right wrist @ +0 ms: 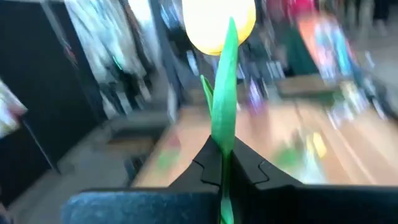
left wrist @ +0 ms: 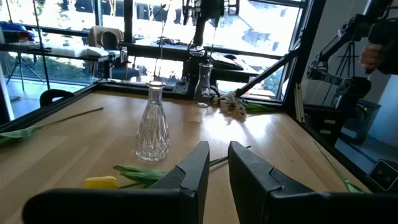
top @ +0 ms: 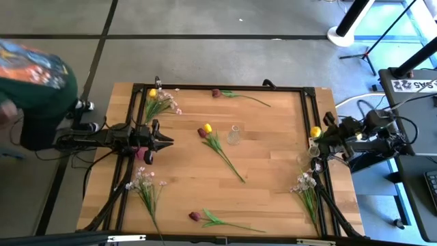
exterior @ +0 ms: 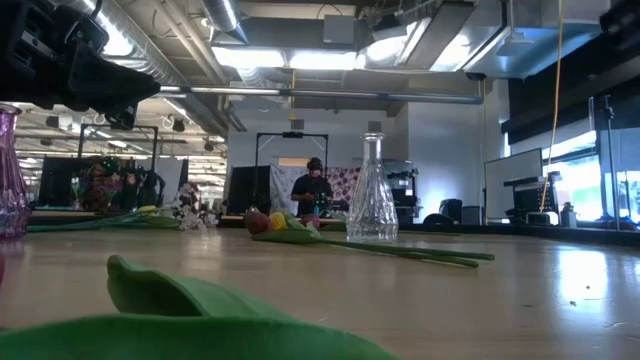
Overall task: Sort flowers into vase by color
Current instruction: Put the top right yellow tulip into the bottom transparent vase, then put the bottom yellow tulip into the bottom transparent vase
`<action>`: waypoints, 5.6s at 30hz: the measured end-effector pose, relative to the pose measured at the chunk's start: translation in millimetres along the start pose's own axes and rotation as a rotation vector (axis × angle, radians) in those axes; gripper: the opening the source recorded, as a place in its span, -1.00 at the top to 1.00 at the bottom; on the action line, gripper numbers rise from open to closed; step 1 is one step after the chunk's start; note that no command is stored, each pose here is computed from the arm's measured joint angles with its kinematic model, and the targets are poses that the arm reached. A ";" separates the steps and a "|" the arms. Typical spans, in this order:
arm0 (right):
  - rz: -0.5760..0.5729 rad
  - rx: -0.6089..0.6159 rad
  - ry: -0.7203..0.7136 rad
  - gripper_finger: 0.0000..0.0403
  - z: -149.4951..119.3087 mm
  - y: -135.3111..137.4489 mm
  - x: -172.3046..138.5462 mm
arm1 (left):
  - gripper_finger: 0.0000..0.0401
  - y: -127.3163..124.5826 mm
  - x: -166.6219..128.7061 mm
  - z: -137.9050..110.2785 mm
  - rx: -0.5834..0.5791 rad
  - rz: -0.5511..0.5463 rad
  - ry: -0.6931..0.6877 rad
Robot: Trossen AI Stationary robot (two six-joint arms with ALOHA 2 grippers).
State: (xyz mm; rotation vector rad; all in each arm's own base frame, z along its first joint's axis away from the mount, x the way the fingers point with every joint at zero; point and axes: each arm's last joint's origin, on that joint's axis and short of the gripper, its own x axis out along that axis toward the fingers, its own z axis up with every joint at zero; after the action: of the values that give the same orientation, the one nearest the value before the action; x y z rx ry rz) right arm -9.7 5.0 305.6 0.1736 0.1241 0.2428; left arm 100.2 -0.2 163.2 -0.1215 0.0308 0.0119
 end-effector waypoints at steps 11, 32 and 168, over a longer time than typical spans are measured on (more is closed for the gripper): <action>-0.140 0.015 0.193 0.38 -8.6 -2.7 -10.0 | 0.71 0.0 0.0 0.0 0.000 0.000 0.000; -0.235 0.218 0.422 -0.59 81.5 18.6 -42.9 | 0.71 0.0 0.0 0.1 0.000 -0.001 -0.001; -0.476 0.256 0.216 -0.39 172.4 -23.2 115.2 | 0.71 10.0 -2.7 10.2 0.109 0.388 -0.116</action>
State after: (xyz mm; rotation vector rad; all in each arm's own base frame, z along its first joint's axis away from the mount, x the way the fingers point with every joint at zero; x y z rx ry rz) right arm 131.2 -15.3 458.2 0.3655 0.4054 -0.2321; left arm 97.7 10.9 172.2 -0.0039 -0.0610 0.4044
